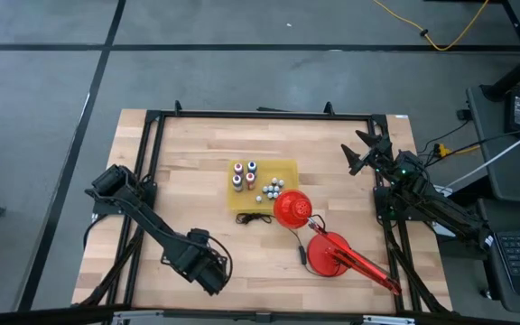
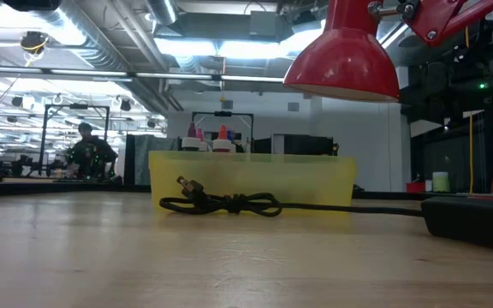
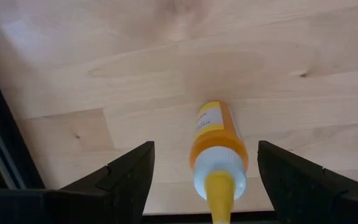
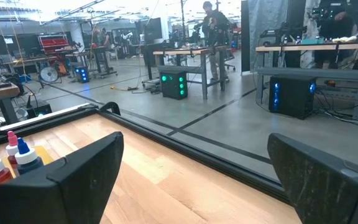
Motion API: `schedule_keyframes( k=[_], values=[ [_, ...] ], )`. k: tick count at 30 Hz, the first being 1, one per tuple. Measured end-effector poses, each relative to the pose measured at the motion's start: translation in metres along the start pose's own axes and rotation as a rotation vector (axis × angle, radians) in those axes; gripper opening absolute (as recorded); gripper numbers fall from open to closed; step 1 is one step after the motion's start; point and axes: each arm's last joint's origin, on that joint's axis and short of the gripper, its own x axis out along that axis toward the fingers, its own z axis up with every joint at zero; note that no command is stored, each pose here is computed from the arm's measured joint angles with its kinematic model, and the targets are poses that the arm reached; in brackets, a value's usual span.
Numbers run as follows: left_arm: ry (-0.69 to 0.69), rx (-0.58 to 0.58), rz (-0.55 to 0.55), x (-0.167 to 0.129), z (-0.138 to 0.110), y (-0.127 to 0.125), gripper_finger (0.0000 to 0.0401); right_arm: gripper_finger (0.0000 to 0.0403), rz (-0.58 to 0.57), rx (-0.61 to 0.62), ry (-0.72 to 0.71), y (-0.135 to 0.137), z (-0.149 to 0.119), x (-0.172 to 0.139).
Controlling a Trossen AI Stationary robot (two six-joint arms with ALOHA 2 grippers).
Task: Pick & Place food coloring
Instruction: Put the large yellow food coloring bottle into the yellow container
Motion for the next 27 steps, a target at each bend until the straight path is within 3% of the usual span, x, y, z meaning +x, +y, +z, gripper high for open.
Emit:
schedule_keyframes(
  k=[27],
  values=[
    [0.002,0.022,-0.039,0.0041,-0.0062,-0.0035,0.0271,0.0398,0.0,0.0,0.0,0.0,0.0,0.0]
  ],
)
